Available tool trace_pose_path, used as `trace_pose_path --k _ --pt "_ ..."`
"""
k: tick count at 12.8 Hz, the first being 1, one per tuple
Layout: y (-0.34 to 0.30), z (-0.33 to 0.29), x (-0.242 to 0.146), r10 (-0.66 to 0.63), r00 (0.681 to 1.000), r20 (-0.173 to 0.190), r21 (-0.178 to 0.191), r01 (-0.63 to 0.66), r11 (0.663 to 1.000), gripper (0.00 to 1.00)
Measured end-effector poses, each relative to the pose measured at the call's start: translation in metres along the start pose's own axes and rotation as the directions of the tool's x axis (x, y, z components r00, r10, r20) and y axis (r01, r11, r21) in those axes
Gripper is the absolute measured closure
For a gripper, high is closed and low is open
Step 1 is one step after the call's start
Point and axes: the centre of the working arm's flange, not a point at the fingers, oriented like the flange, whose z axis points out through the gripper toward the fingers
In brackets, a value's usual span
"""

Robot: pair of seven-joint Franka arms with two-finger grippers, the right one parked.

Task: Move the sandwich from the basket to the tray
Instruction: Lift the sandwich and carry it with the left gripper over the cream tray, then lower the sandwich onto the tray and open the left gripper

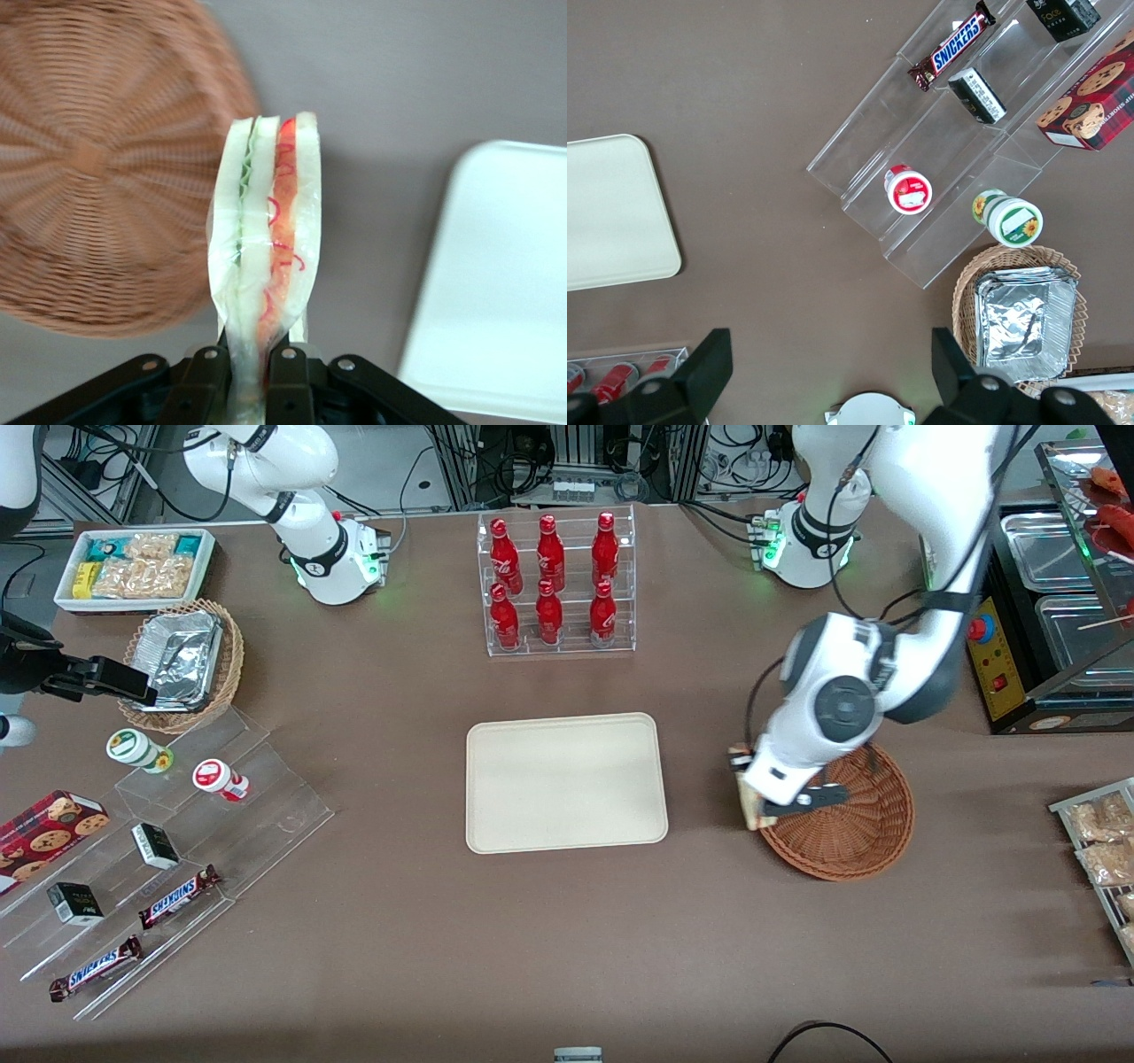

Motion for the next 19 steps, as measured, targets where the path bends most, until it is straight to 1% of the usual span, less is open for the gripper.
trace_pose_path --k 2,4,6,10,11,13,19 --pt "0.049 0.006 -0.014 0.018 1.000 -0.004 -0.002 -0.018 1.000 0.85" --pt "0.095 0.012 -0.027 0.014 1.000 0.003 -0.029 -0.014 0.999 0.85" --pt "0.141 0.018 -0.039 0.011 1.000 -0.003 -0.041 -0.011 0.999 0.85" --pt "0.210 0.040 -0.066 -0.002 1.000 -0.007 -0.048 0.002 0.999 0.85" --pt "0.222 0.044 -0.071 -0.003 1.000 -0.006 -0.052 0.003 0.999 0.85" --pt "0.240 0.052 -0.076 -0.002 1.000 0.013 -0.072 0.003 0.997 0.85" --pt "0.261 0.068 -0.082 -0.047 0.999 0.024 -0.076 0.048 0.996 0.85"
